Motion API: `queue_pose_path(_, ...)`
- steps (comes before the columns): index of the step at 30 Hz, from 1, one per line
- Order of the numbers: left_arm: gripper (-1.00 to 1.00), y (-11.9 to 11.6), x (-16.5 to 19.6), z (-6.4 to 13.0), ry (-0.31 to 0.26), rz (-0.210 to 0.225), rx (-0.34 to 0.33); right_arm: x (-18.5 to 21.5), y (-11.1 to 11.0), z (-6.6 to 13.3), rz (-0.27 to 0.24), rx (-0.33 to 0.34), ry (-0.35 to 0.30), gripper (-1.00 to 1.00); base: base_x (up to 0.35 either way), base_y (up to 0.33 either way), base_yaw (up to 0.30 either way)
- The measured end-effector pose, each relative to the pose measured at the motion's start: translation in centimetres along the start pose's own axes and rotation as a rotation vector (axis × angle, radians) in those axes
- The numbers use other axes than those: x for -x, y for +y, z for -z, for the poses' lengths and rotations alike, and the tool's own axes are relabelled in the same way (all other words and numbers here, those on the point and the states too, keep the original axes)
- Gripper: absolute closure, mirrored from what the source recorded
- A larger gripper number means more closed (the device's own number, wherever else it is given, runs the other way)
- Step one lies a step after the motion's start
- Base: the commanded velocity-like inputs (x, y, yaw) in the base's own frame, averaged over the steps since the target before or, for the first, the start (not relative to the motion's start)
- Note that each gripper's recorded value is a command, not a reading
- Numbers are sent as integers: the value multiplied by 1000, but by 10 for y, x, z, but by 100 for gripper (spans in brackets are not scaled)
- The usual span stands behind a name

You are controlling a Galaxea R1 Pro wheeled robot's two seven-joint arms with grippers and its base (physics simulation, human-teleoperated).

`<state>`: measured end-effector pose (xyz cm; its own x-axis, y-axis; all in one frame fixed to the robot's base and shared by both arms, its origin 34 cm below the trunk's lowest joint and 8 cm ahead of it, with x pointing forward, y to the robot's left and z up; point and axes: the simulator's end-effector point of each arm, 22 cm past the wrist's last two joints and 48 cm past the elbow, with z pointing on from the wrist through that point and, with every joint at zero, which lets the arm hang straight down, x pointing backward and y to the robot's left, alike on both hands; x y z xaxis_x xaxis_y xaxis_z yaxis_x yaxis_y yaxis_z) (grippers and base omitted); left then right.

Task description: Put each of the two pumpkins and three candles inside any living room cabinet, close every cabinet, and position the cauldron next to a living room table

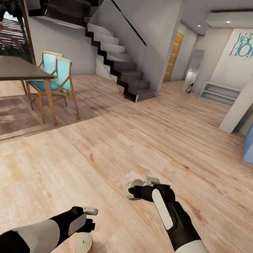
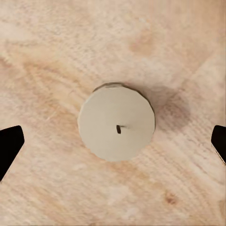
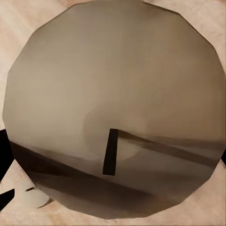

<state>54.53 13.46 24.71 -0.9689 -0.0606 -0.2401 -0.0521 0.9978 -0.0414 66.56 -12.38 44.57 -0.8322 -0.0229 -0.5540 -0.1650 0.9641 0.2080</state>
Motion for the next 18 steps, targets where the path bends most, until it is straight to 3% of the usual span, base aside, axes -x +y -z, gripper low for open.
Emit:
queue_pose_path(6, -100, 0, -1, 0, 3, -1, -1, 2, 1, 1, 0, 3, -5, 100, 40, 1, 0)
queue_pose_path(18, -100, 1, -21, -20, 58, -3, 1, -18, -4, -22, -12, 5, 43, 100, 1, 0, 0)
